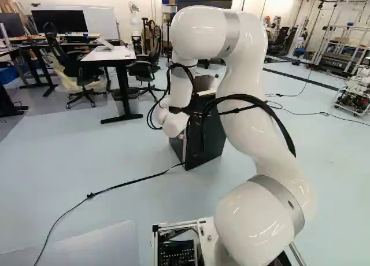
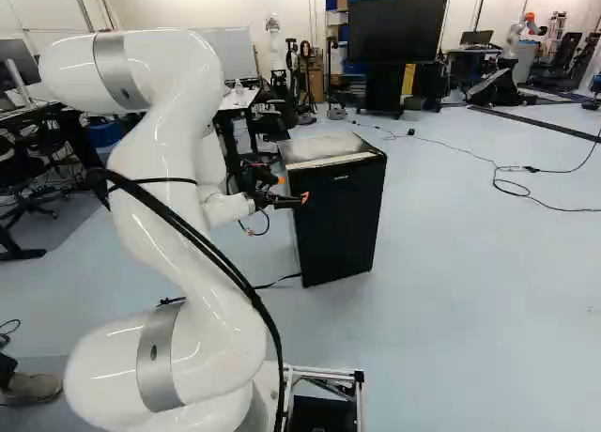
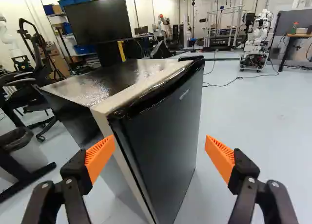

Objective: Open the fridge door

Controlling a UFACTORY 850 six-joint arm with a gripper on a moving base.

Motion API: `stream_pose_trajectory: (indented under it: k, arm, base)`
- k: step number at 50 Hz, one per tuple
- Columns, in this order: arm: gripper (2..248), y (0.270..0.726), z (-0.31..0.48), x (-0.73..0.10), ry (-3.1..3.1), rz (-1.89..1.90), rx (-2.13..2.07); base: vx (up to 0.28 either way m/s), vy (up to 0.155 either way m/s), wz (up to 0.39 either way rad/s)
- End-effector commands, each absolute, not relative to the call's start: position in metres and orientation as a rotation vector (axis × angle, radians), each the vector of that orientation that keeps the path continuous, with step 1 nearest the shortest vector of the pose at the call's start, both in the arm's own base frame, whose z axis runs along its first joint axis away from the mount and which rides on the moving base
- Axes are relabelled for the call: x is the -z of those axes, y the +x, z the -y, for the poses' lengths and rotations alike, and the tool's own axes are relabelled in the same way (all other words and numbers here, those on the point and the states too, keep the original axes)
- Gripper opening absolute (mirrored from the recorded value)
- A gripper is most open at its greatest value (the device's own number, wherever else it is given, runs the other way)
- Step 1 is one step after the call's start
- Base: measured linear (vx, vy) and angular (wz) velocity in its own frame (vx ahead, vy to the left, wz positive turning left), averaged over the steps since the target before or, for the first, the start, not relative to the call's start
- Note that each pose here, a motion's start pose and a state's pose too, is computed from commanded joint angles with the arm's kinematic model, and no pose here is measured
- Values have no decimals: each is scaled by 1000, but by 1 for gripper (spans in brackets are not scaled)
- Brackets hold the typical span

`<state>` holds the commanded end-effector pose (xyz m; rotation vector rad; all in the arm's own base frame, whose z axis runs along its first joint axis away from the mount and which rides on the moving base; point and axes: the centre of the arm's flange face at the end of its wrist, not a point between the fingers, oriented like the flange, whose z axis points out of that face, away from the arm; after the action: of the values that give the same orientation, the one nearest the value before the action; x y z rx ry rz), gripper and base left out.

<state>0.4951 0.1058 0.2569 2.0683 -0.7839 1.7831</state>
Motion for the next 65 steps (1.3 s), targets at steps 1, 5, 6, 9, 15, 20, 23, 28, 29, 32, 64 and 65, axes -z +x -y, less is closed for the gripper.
stream_pose_trajectory:
  k: [1, 5, 6, 9, 15, 20, 23, 28, 29, 32, 64, 65]
  arm:
    - [247, 496, -107, -257, 2068, 784, -1785]
    - [247, 500, -110, -256, 2069, 784, -1791]
    - [247, 500, -110, -256, 2068, 784, -1793]
    - [247, 503, -112, -256, 2068, 785, -1797]
    - [247, 509, -114, -255, 2064, 790, -1804]
    - [247, 512, -114, -254, 2061, 794, -1808]
    - [247, 515, -114, -254, 2059, 797, -1810]
    - [247, 519, -115, -254, 2055, 801, -1814]
    - [247, 519, -115, -254, 2055, 802, -1815]
    - [247, 522, -115, -253, 2052, 805, -1817]
    - [247, 511, -92, -255, 2034, 824, -1780]
    - [247, 509, -91, -255, 2035, 824, -1777]
  base:
    - [0, 0, 0]
    - [0, 0, 0]
    - [0, 0, 0]
    - [0, 0, 0]
    - [0, 0, 0]
    - [0, 0, 0]
    - [0, 0, 0]
    - [0, 0, 0]
    - [0, 0, 0]
    - [0, 0, 0]
    - [0, 0, 0]
    - [0, 0, 0]
